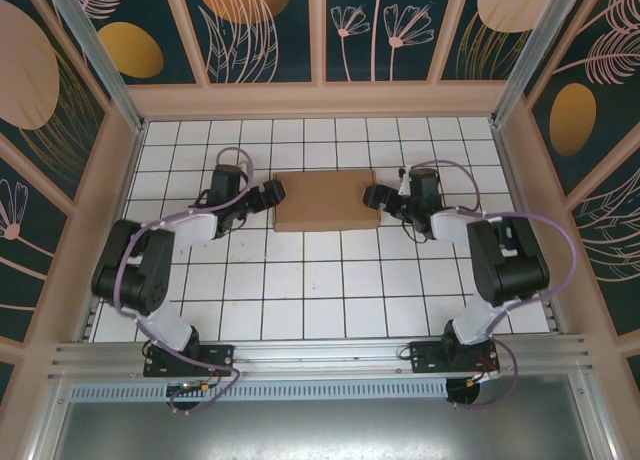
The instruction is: Fold the paper box
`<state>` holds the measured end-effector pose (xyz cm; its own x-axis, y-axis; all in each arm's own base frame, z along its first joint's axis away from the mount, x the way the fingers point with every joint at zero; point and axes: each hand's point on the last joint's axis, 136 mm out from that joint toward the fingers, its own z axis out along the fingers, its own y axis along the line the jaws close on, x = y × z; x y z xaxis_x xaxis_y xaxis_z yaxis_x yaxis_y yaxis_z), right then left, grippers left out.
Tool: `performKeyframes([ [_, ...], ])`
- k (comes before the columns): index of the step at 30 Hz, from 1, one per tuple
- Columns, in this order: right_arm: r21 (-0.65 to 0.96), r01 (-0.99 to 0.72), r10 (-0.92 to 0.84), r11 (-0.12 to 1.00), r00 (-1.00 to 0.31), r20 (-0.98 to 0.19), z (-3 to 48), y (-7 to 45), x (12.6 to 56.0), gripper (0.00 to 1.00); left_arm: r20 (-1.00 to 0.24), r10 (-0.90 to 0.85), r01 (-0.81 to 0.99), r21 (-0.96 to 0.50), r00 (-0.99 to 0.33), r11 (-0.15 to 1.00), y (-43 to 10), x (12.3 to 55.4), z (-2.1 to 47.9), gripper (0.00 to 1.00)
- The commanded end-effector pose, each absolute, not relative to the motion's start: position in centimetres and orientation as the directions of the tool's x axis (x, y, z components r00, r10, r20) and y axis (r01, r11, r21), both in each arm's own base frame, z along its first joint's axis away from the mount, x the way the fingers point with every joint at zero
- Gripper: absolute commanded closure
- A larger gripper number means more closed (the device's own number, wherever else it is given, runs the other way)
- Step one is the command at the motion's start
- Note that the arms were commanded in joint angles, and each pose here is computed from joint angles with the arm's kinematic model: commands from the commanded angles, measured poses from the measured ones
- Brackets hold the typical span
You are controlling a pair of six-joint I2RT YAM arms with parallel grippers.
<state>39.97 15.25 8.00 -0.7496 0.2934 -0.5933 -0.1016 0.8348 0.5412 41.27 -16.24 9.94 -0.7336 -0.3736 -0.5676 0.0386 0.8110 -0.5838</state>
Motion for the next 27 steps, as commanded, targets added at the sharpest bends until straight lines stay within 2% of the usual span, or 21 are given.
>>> performKeyframes([
  [1,0.434,-0.113,0.314,0.894,-0.534,-0.785,16.4,12.0,40.4,0.01,-0.776,-0.347,0.093,-0.459,-0.527,0.884,-12.4,41.7,17.4,0.01],
  [5,0.380,-0.027,0.366,0.924,-0.212,-0.906,21.9,7.3,37.6,0.01,-0.919,-0.341,-0.057,-0.337,-0.200,0.940,-6.1,39.3,22.6,0.01],
  [7,0.274,-0.015,0.273,0.961,-0.059,-0.960,22.9,5.4,35.8,0.01,-0.991,-0.117,-0.013,-0.116,-0.069,0.993,-5.1,37.2,23.1,0.01],
  [9,0.124,0.004,0.124,0.992,0.030,-0.992,22.4,4.2,33.9,0.01,-1.000,0.000,-0.075,-0.001,0.002,0.997,-3.4,35.4,21.6,0.01],
  [12,-0.051,0.088,-0.053,0.995,0.015,-0.999,19.7,2.3,33.0,0.01,-0.994,0.101,-0.125,0.104,-0.033,0.987,-1.7,34.7,18.5,0.01],
  [15,-0.027,0.144,-0.026,0.989,-0.006,-1.000,17.4,0.4,32.9,0.01,-0.999,-0.018,-0.181,-0.008,-0.051,0.983,0.2,35.1,15.9,0.01],
  [17,-0.028,0.164,-0.030,0.986,0.012,-0.999,16.6,-0.3,32.6,0.01,-0.997,0.036,-0.138,0.044,-0.062,0.989,-0.6,36.1,15.9,0.01],
  [19,0.056,0.221,0.039,0.974,0.080,-0.996,16.7,-2.1,32.1,0.01,-0.999,0.018,-0.202,0.027,-0.048,0.979,0.7,36.4,15.4,0.01],
  [20,0.107,0.197,0.081,0.975,0.134,-0.988,17.3,-2.6,32.0,0.01,-0.999,-0.034,-0.285,-0.033,0.000,0.958,2.6,35.8,15.4,0.01],
  [22,0.104,0.120,0.095,0.987,0.073,-0.993,15.5,-1.8,33.1,0.01,-0.995,-0.097,-0.314,-0.103,0.035,0.944,4.2,35.0,14.9,0.01],
  [23,0.096,0.088,0.090,0.991,0.072,-0.993,14.9,-1.4,33.3,0.01,-0.996,-0.086,-0.279,-0.093,0.037,0.956,3.8,35.3,14.9,0.01],
  [24,0.081,0.080,0.075,0.993,0.078,-0.994,15.1,-1.0,33.8,0.01,-0.996,-0.068,-0.232,-0.054,-0.052,0.971,2.8,36.6,13.8,0.01],
  [25,0.071,0.049,0.070,0.996,0.019,-0.997,14.3,-0.5,34.7,0.01,-0.993,-0.059,-0.176,-0.041,-0.103,0.984,2.0,37.7,13.3,0.01],
  [27,0.060,-0.043,0.057,0.997,-0.065,-0.996,13.2,0.8,36.7,0.01,-0.991,-0.085,-0.140,-0.071,-0.099,0.988,2.2,37.9,13.3,0.01],
])
